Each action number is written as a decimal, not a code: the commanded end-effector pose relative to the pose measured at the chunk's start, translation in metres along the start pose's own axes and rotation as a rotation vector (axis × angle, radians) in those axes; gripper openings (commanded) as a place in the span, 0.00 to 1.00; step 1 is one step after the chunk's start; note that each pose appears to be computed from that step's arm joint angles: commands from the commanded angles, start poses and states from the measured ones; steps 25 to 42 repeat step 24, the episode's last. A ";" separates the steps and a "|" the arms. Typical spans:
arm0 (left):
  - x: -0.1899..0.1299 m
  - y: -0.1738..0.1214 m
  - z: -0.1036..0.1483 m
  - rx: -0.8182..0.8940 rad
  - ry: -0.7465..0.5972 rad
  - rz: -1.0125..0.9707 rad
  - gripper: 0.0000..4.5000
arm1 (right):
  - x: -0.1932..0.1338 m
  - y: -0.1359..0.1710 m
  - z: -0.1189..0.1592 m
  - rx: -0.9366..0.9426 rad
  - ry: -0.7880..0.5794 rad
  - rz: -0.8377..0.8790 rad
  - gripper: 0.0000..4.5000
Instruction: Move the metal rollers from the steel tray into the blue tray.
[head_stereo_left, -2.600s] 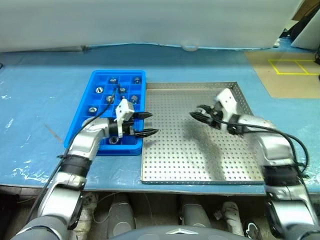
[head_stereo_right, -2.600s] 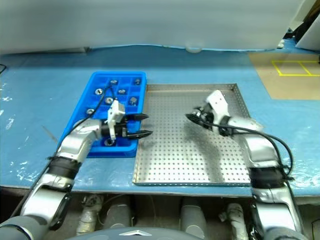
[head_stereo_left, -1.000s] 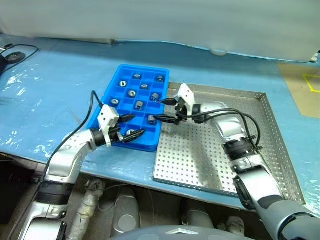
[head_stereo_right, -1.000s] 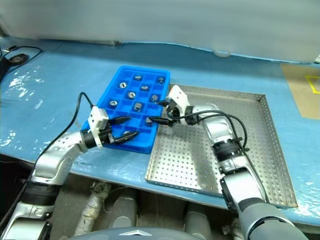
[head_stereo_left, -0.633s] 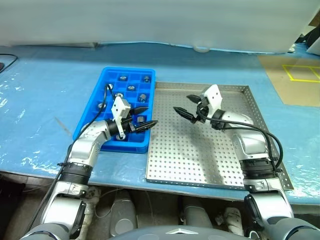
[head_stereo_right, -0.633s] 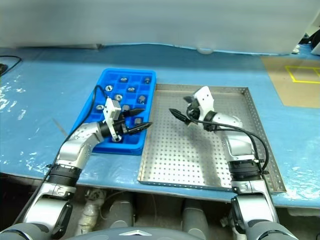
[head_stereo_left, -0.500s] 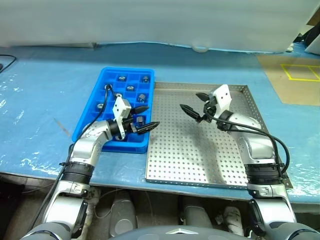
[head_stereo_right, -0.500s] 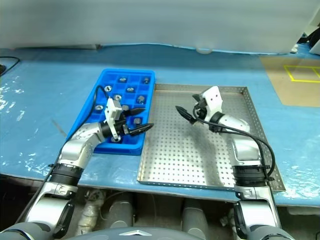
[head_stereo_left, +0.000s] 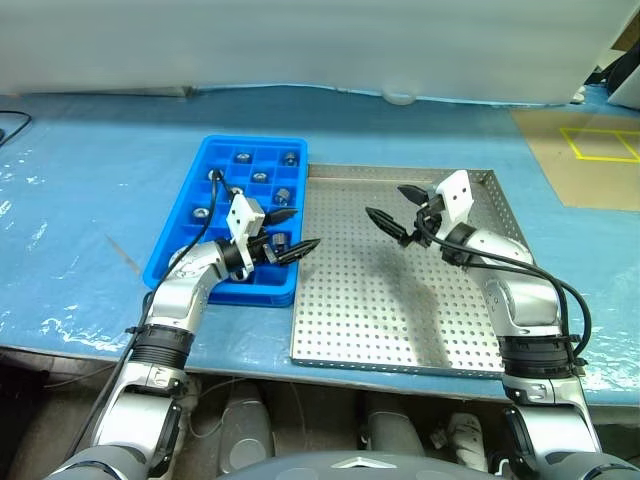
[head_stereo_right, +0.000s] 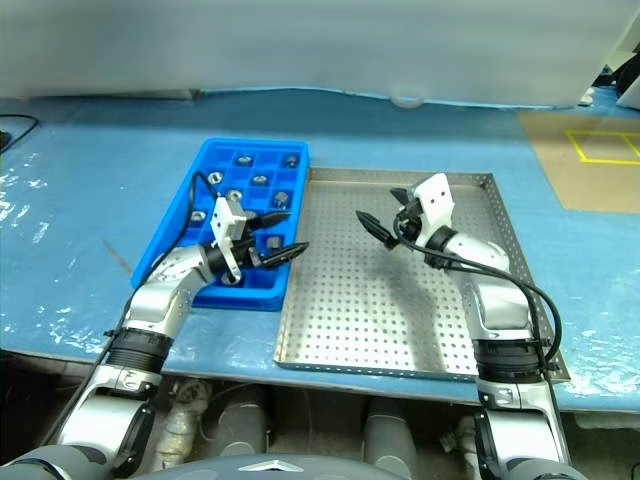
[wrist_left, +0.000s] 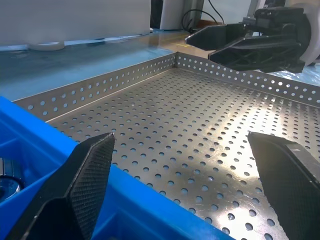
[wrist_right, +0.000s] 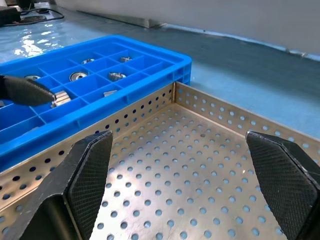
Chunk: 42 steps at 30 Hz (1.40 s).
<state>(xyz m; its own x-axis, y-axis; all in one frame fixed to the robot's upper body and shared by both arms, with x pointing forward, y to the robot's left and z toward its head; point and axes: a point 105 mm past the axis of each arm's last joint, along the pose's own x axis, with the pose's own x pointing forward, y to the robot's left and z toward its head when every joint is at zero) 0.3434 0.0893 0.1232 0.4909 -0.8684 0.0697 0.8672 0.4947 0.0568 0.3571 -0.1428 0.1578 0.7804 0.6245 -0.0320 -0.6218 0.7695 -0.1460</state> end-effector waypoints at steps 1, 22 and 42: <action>-0.003 0.001 0.011 0.047 -0.033 0.019 1.00 | 0.002 -0.001 0.013 -0.046 -0.044 0.006 1.00; -0.003 -0.002 0.006 0.053 -0.011 0.016 1.00 | 0.006 0.002 0.010 -0.076 -0.033 0.021 1.00; -0.003 -0.001 0.006 0.054 -0.010 0.015 1.00 | 0.005 0.001 0.010 -0.075 -0.033 0.019 1.00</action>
